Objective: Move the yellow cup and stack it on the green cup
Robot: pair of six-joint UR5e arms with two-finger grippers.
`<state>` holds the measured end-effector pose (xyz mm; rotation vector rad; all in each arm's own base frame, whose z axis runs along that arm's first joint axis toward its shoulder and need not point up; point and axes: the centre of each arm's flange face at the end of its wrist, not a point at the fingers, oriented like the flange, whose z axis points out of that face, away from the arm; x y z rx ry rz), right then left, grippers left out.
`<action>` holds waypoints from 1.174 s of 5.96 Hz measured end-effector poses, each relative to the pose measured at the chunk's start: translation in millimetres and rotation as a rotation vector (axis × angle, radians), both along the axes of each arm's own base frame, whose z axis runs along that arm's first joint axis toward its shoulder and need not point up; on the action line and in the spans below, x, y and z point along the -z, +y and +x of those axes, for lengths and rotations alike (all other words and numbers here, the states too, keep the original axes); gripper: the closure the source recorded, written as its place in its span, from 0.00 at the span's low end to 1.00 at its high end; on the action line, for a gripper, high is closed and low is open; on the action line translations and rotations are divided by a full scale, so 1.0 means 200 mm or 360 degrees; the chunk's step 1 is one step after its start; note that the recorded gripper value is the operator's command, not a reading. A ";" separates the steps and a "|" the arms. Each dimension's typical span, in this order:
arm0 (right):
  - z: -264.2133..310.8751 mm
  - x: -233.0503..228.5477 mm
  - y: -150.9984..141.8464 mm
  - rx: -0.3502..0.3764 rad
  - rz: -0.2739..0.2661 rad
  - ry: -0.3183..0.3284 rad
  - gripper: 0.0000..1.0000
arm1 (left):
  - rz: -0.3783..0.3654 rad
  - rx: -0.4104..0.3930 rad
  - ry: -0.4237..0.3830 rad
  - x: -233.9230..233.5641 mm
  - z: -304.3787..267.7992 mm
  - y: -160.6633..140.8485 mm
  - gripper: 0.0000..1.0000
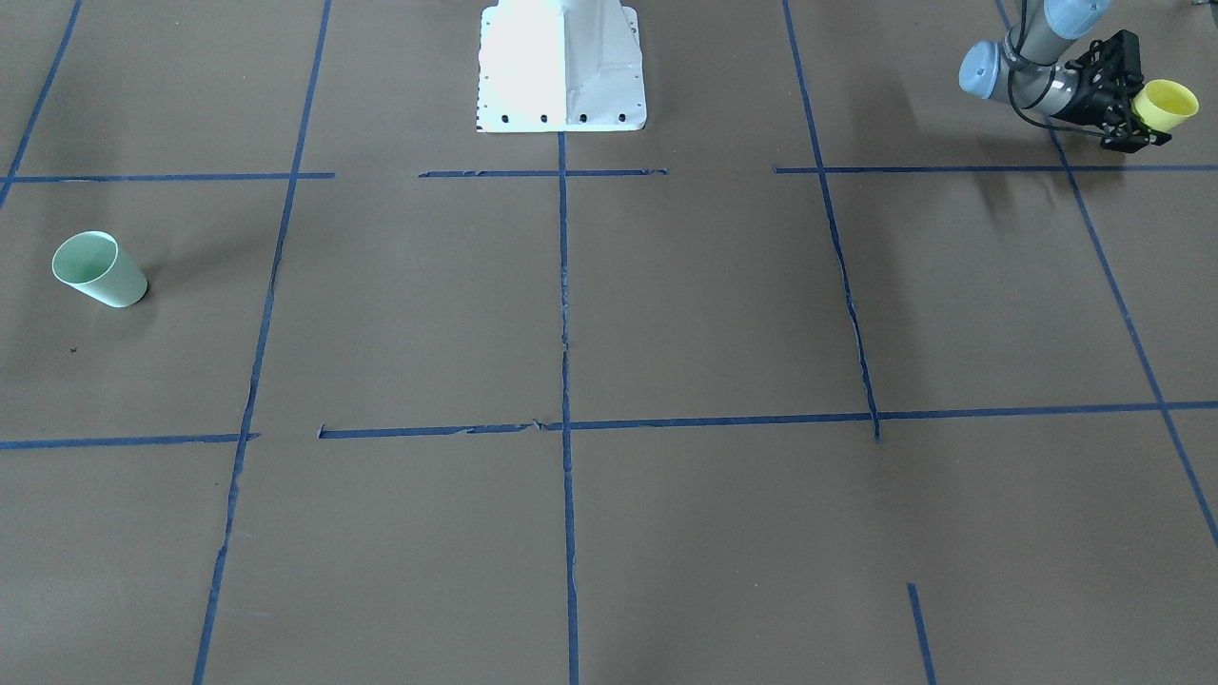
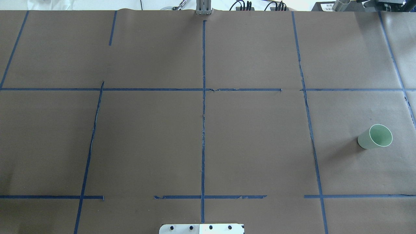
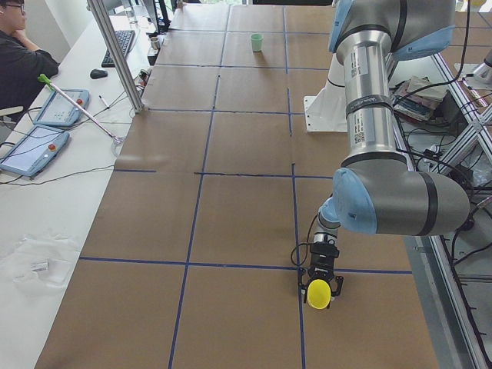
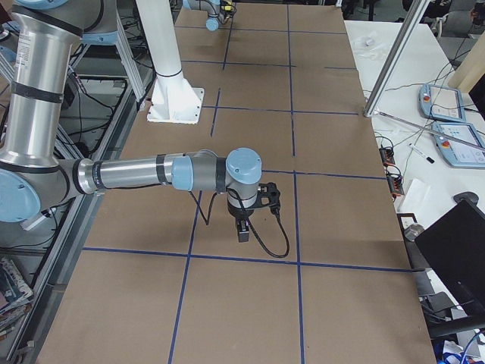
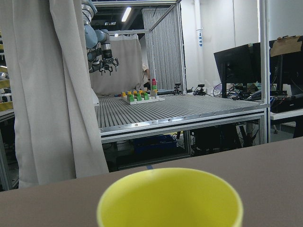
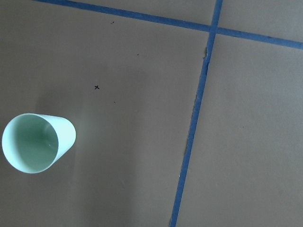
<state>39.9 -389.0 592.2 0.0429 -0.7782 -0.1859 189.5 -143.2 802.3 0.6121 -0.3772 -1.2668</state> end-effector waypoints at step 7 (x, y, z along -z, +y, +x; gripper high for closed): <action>0.00 -0.03 0.00 -0.0004 -0.0027 -0.0003 0.00 | 0.0145 -0.0328 0.0171 0.27 -0.35 -0.93 0.50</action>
